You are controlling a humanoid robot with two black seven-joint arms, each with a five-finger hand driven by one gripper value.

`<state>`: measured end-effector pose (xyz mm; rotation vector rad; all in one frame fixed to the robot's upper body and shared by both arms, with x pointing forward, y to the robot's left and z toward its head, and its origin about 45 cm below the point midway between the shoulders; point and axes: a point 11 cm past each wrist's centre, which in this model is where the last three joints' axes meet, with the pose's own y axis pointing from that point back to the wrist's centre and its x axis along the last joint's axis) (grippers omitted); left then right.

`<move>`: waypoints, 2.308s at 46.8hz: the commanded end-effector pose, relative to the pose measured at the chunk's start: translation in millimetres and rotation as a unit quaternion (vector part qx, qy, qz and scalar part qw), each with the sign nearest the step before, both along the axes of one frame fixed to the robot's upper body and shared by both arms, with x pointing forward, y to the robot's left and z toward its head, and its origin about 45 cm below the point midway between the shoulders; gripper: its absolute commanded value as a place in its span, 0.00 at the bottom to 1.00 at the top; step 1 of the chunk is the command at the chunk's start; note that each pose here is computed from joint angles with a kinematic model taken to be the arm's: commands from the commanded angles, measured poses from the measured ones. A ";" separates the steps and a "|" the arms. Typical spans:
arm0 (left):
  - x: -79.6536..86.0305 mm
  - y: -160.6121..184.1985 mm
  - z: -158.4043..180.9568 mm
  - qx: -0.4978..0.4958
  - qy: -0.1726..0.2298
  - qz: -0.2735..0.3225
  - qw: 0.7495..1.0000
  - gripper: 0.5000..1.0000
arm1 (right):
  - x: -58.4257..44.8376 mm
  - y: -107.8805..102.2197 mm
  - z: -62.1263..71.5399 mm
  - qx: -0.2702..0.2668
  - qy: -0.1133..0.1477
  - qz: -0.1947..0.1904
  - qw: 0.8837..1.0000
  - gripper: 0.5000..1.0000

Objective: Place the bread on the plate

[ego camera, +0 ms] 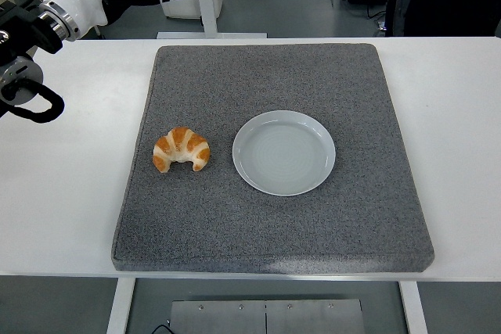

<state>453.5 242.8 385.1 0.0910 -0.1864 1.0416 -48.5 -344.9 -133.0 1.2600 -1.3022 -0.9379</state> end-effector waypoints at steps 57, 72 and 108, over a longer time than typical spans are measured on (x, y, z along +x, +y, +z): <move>-53.4 4.8 -72.9 0.383 -0.123 -0.145 0.904 1.00 | -0.1 0.0 0.0 0.000 0.000 0.000 1.000 1.00; -62.8 1.8 -93.9 0.415 -0.161 -0.172 0.879 1.00 | -0.1 0.0 0.0 0.000 0.000 0.000 1.000 1.00; -58.7 23.4 -159.7 0.422 -0.128 -0.149 0.885 0.99 | -0.1 0.0 0.0 0.000 0.000 0.000 1.000 1.00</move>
